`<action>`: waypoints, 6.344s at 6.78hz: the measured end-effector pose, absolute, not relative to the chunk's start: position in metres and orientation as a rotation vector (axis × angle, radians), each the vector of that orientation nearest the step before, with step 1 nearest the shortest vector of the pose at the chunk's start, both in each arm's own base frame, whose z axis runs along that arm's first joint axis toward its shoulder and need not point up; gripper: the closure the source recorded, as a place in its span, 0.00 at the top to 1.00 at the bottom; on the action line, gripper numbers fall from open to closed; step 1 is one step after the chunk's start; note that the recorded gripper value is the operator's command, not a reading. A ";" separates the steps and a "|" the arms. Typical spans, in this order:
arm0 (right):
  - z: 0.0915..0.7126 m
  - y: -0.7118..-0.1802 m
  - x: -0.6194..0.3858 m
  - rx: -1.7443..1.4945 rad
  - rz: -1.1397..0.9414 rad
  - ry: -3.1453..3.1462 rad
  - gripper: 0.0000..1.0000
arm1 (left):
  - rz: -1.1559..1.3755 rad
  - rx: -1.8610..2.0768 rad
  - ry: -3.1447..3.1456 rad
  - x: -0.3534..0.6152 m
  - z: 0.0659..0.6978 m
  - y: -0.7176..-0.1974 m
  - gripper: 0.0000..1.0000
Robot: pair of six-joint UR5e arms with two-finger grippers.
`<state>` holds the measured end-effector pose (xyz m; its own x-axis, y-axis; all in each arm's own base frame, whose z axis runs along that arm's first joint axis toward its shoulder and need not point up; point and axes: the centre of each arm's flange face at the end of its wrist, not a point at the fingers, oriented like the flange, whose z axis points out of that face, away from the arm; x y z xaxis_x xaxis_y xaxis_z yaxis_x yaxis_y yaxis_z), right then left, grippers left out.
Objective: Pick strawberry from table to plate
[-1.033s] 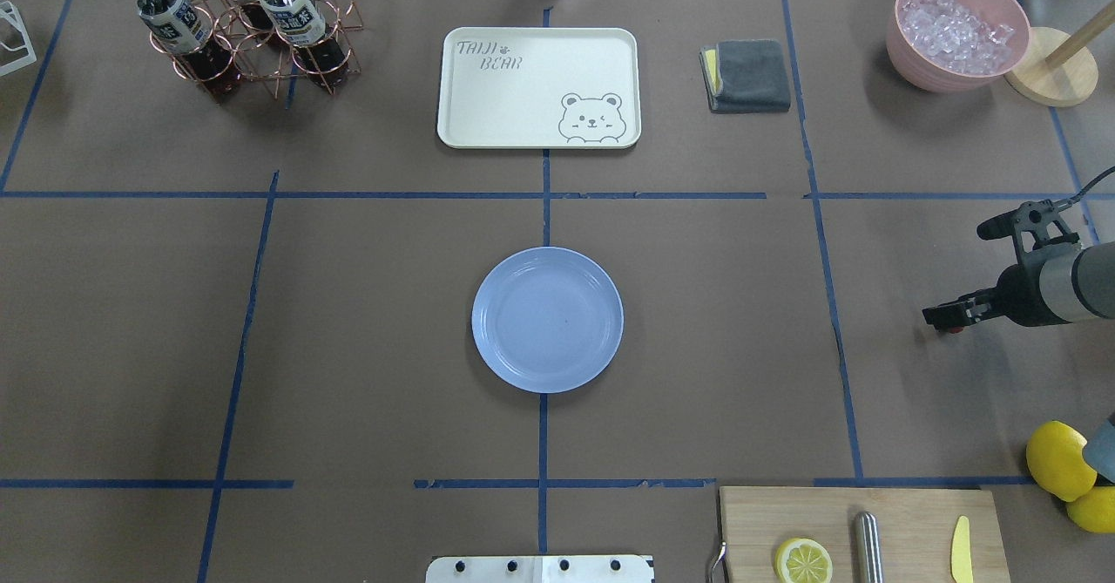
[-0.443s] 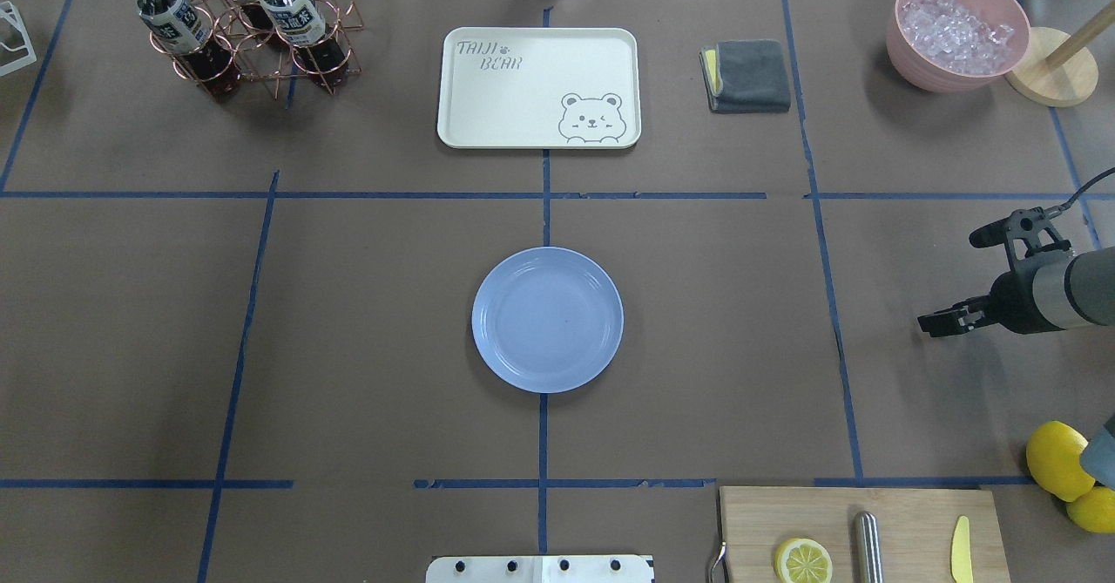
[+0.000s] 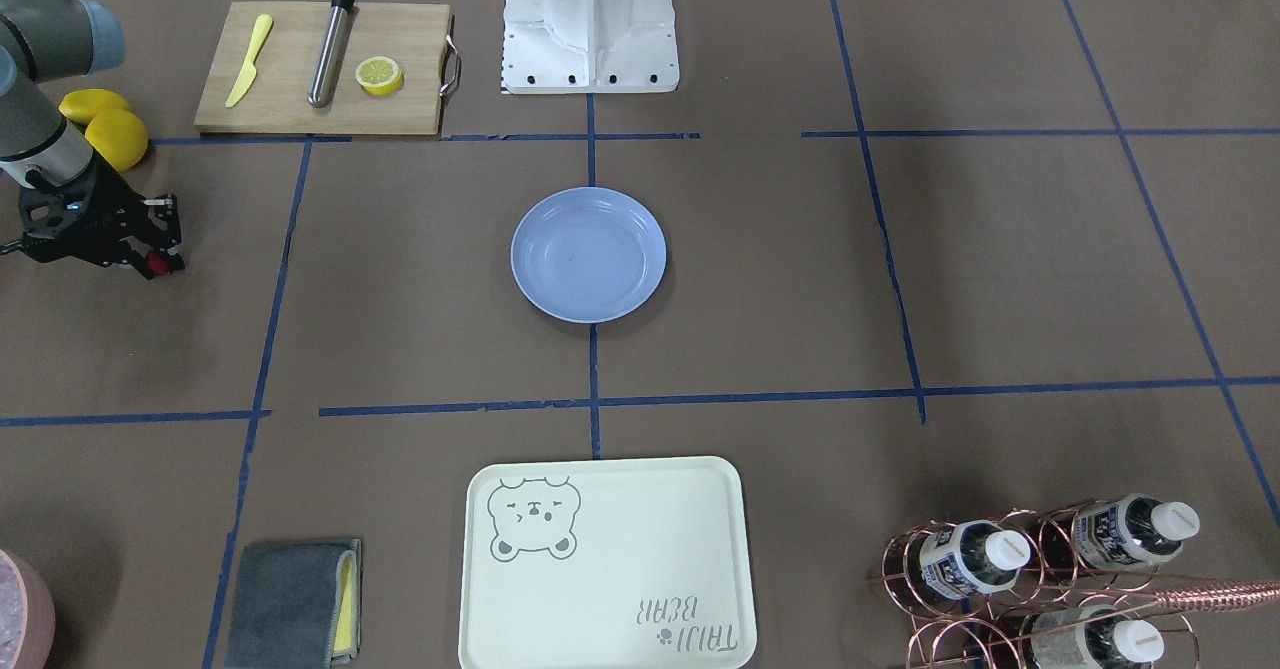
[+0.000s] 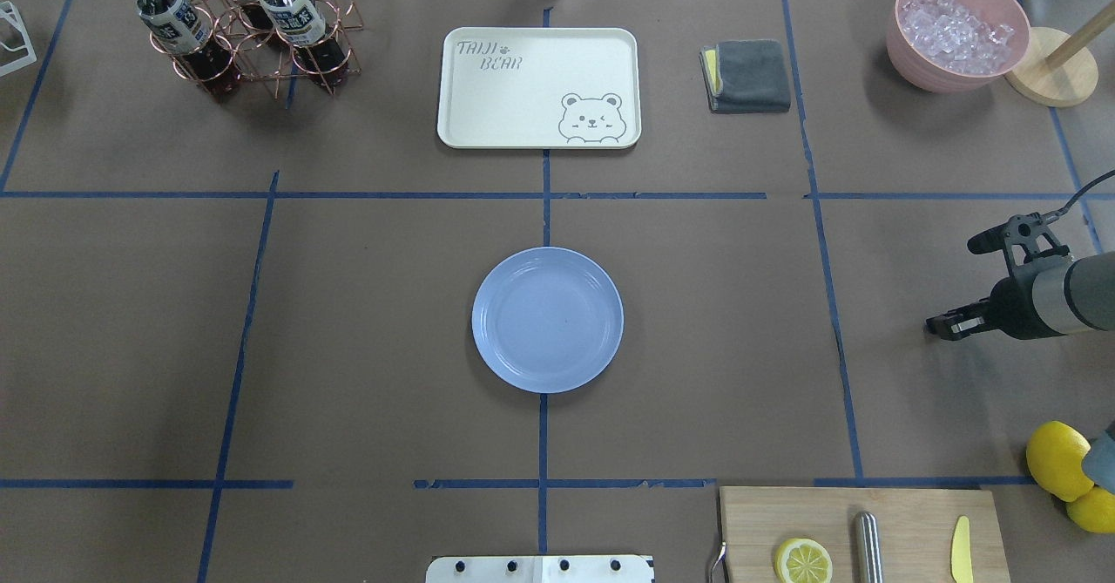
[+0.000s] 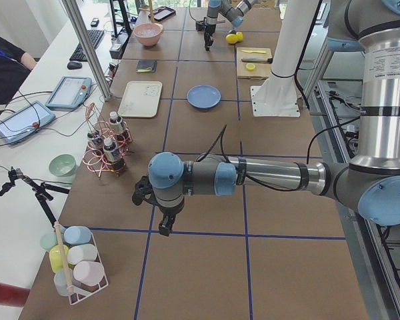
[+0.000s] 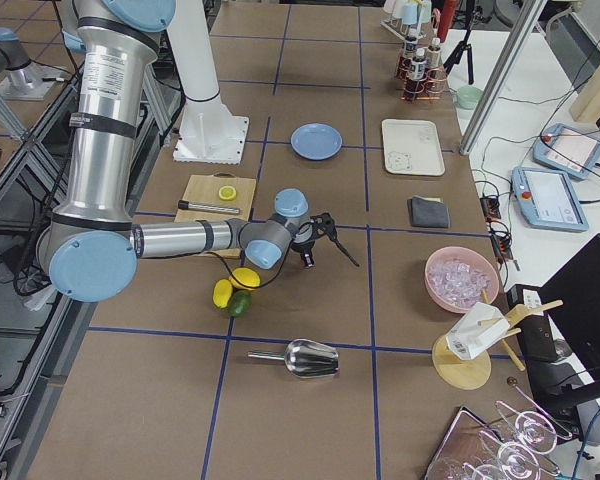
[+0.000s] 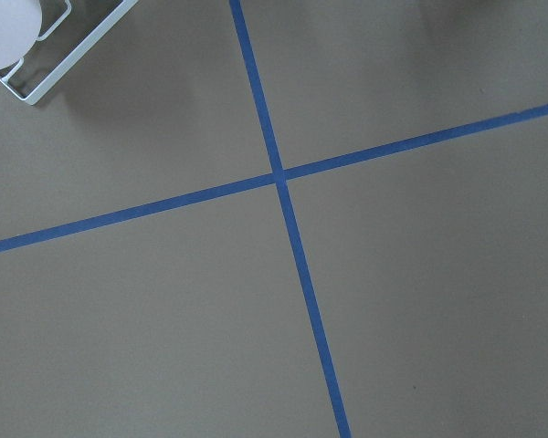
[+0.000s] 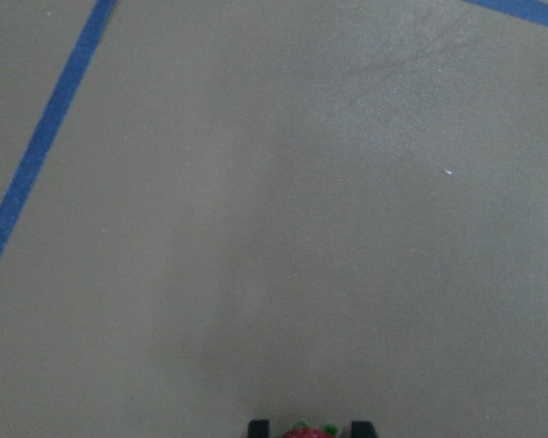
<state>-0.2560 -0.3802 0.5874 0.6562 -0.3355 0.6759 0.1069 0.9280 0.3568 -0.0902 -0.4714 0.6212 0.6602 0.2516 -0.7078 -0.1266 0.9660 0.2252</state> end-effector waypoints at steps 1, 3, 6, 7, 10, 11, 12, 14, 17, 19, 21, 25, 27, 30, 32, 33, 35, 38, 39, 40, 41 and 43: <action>0.567 -0.380 -0.259 0.304 -0.258 -0.840 0.00 | 0.215 0.162 0.823 -0.090 0.621 -0.471 1.00; 0.473 -0.400 -0.301 0.269 -0.194 -0.903 0.00 | 0.216 0.162 0.823 -0.090 0.621 -0.471 1.00; 0.274 -0.413 -0.464 0.184 -0.047 -0.916 0.00 | 0.218 0.165 0.823 -0.090 0.620 -0.470 1.00; 0.231 -0.413 -0.515 0.170 0.000 -0.891 0.00 | 0.218 0.165 0.823 -0.090 0.620 -0.470 1.00; 0.196 -0.398 -0.621 0.171 0.051 -0.809 0.00 | 0.219 0.167 0.822 -0.090 0.619 -0.471 1.00; 0.200 -0.393 -0.633 0.176 0.050 -0.789 0.00 | 0.218 0.167 0.822 -0.090 0.619 -0.471 1.00; 0.204 -0.391 -0.639 0.177 0.049 -0.776 0.00 | 0.218 0.167 0.822 -0.090 0.619 -0.471 1.00; 0.207 -0.390 -0.643 0.180 0.049 -0.766 0.54 | 0.218 0.165 0.823 -0.090 0.620 -0.471 1.00; 0.203 -0.389 -0.642 0.183 0.048 -0.774 1.00 | 0.218 0.162 0.823 -0.090 0.622 -0.470 1.00; 0.184 -0.390 -0.621 0.192 0.046 -0.816 1.00 | 0.218 0.162 0.823 -0.090 0.622 -0.470 1.00; 0.178 -0.431 -0.536 0.213 0.033 -0.811 1.00 | 0.216 0.158 0.823 -0.090 0.624 -0.469 1.00; 0.354 -0.565 -0.220 0.262 -0.245 -0.687 1.00 | 0.216 0.153 0.814 -0.090 0.624 -0.470 1.00; 0.478 -0.556 -0.066 0.222 -0.248 -0.584 1.00 | 0.211 0.141 0.813 -0.090 0.630 -0.468 1.00; 0.609 -0.480 0.059 0.099 -0.141 -0.519 1.00 | 0.202 0.123 0.816 -0.090 0.639 -0.460 1.00; 0.646 -0.436 0.086 0.062 -0.067 -0.618 1.00 | 0.201 0.124 0.819 -0.091 0.639 -0.458 1.00; 0.660 -0.417 0.089 0.071 -0.054 -0.662 1.00 | 0.201 0.127 0.818 -0.091 0.638 -0.458 1.00; 0.668 -0.404 0.090 0.089 -0.048 -0.692 1.00 | 0.202 0.128 0.818 -0.091 0.637 -0.458 1.00; 0.666 -0.404 0.089 0.097 -0.050 -0.711 1.00 | 0.201 0.128 0.817 -0.091 0.637 -0.458 1.00; 0.665 -0.404 0.089 0.099 -0.050 -0.712 1.00 | 0.201 0.129 0.816 -0.092 0.637 -0.458 1.00; 0.665 -0.405 0.089 0.100 -0.051 -0.712 1.00 | 0.201 0.129 0.817 -0.091 0.636 -0.458 1.00; 0.664 -0.406 0.088 0.101 -0.052 -0.711 1.00 | 0.201 0.129 0.817 -0.091 0.636 -0.458 1.00; 0.664 -0.407 0.088 0.102 -0.053 -0.711 1.00 | 0.201 0.131 0.818 -0.091 0.636 -0.458 1.00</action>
